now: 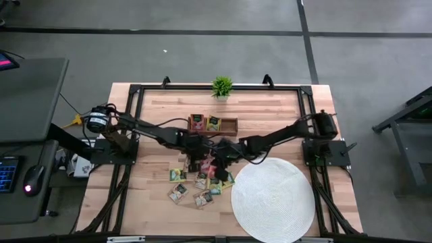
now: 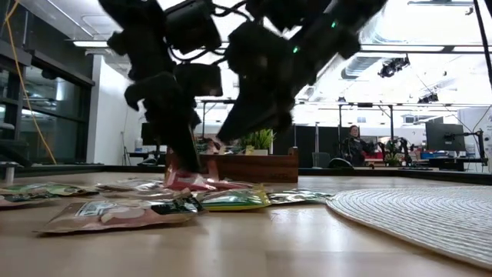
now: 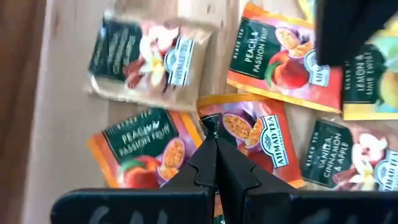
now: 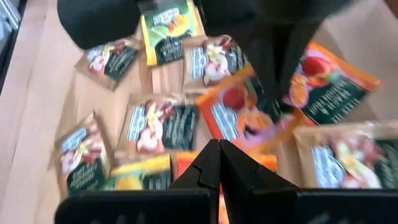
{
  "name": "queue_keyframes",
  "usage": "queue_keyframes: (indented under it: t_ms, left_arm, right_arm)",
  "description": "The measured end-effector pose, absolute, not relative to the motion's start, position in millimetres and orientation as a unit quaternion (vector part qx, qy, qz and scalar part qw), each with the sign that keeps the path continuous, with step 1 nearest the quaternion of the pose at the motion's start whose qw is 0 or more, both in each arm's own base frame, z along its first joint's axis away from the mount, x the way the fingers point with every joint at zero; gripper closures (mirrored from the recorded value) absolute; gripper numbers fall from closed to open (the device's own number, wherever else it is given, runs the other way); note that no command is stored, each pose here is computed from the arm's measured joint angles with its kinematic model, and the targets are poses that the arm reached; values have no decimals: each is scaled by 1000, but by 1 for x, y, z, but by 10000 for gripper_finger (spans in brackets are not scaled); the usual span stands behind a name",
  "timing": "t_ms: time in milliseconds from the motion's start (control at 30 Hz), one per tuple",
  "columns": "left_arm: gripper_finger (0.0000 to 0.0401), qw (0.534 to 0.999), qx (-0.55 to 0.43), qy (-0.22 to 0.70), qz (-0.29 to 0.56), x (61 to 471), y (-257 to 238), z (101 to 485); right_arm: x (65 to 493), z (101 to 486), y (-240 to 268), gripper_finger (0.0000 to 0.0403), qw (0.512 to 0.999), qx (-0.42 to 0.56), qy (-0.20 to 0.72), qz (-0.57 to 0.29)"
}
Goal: Pick & Place Tea
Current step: Put the orange tea bag into the left section of the wooden organizer
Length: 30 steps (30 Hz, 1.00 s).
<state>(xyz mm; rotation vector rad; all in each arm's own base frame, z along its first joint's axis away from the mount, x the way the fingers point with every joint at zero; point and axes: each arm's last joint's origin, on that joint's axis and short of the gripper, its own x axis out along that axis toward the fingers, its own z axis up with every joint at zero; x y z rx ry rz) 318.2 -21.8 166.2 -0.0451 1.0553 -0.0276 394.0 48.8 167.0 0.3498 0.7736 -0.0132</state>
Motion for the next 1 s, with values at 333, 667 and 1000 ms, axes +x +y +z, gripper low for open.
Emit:
queue_keyframes:
  t_ms: [333, 667, 1000]
  left_arm:
    - [401, 841, 87, 534, 7, 331, -18, 213]
    - [401, 800, 206, 557, 82, 333, -11, 257]
    - [401, 738, 277, 603, 124, 323, 4, 268]
  right_arm:
    - [357, 209, 45, 402, 888, 137, 438, -35]
    - [333, 233, 53, 402, 879, 131, 457, -30]
    - [326, 235, 68, 402, 872, 135, 470, -18]
